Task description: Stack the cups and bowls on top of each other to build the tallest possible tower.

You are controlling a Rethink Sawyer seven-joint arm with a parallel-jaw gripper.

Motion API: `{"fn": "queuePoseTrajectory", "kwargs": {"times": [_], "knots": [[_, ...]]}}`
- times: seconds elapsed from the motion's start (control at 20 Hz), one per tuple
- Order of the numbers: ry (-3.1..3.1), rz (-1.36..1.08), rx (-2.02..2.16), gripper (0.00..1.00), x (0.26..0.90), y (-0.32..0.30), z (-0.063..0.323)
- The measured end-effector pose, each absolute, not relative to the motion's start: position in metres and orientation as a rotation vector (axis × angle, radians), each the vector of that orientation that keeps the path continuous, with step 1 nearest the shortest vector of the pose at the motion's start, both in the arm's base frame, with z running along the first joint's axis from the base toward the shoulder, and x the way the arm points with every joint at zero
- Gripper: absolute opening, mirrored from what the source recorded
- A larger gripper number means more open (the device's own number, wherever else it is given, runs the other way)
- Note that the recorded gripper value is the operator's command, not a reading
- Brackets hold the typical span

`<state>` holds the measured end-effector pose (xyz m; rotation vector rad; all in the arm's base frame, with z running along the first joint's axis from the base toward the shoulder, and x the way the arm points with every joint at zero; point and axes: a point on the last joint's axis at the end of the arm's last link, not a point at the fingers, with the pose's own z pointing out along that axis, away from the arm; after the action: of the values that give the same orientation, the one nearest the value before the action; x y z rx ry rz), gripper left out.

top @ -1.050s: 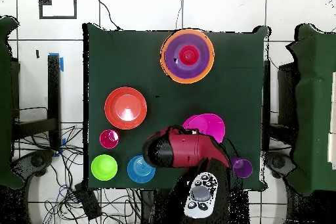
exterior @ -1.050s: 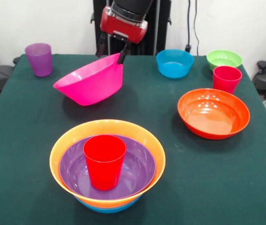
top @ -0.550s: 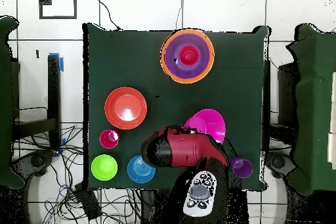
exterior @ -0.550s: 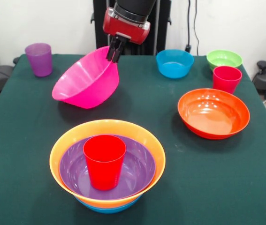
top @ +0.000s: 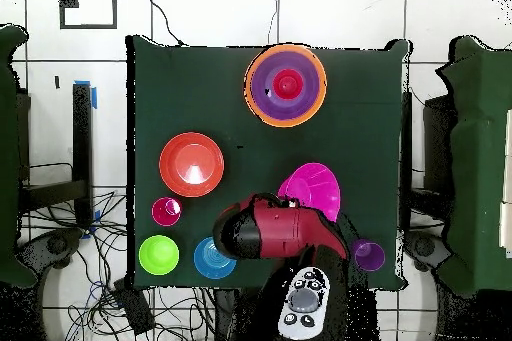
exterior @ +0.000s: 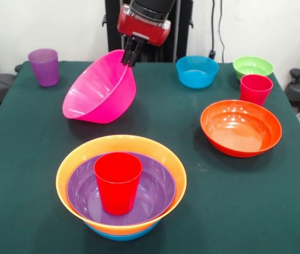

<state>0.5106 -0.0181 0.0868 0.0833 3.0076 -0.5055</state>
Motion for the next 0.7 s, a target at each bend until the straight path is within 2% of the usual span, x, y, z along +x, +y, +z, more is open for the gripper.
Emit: {"fn": "queuePoseTrajectory", "kwargs": {"times": [0.7], "knots": [[3.039,-0.562,0.047,0.00,0.507,0.009,0.126]]}}
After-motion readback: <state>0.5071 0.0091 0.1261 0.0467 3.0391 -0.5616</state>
